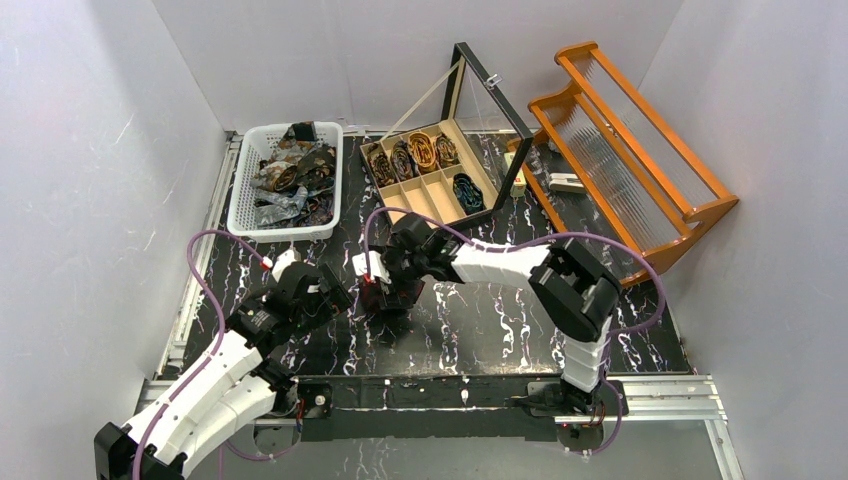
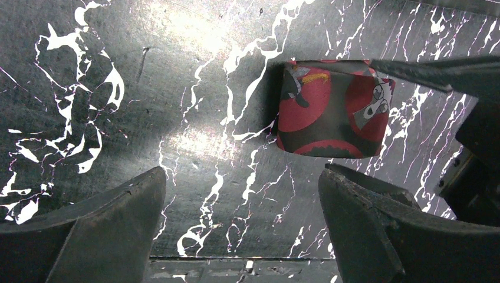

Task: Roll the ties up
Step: Roll the tie at the center of the board.

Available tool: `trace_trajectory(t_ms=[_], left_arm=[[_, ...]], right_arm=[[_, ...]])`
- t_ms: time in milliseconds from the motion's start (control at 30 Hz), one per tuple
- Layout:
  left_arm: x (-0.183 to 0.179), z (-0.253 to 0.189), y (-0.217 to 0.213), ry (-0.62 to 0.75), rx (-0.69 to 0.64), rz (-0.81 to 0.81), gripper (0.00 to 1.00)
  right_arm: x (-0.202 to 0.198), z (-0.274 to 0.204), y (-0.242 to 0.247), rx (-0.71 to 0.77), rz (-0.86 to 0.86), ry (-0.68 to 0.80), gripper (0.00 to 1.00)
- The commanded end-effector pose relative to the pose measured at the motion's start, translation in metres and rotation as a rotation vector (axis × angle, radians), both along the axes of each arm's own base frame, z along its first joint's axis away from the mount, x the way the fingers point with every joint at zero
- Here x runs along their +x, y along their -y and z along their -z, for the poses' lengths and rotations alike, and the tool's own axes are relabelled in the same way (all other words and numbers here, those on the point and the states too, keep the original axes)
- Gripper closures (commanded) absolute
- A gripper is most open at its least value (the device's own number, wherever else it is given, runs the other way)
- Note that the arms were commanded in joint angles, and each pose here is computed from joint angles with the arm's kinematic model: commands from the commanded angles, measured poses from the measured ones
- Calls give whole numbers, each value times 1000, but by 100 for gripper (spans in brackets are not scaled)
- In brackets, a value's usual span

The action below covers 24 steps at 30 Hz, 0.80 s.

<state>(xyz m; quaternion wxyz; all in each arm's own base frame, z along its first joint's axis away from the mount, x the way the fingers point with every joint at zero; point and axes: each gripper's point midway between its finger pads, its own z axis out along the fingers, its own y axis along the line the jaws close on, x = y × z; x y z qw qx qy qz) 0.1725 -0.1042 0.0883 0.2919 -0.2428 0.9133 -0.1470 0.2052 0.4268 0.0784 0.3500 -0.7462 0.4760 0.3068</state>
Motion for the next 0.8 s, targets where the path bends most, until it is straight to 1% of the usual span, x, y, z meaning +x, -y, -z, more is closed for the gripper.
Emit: trace_trajectory(t_ms=[0, 100, 300, 433, 567, 667, 767], left_arm=[[0, -8, -2, 1, 4, -2, 2], [1, -9, -1, 7, -7, -4, 2], [-1, -9, -1, 12, -15, -9, 2], [-1, -8, -1, 13, -19, -9, 2], [-1, -6, -1, 8, -16, -7, 2], [-2, -5, -1, 5, -15, -3, 2], [-2, -3, -1, 6, -12, -5, 2]], right_arm=[[7, 3, -4, -26, -56, 10, 1], [8, 6, -6, -38, -78, 2, 1], [1, 40, 4, -136, -83, -79, 1], [8, 54, 6, -134, -40, -66, 1], [4, 57, 8, -144, -27, -103, 1], [-3, 58, 15, -156, -12, -139, 8], [-14, 58, 25, -164, 20, -189, 18]])
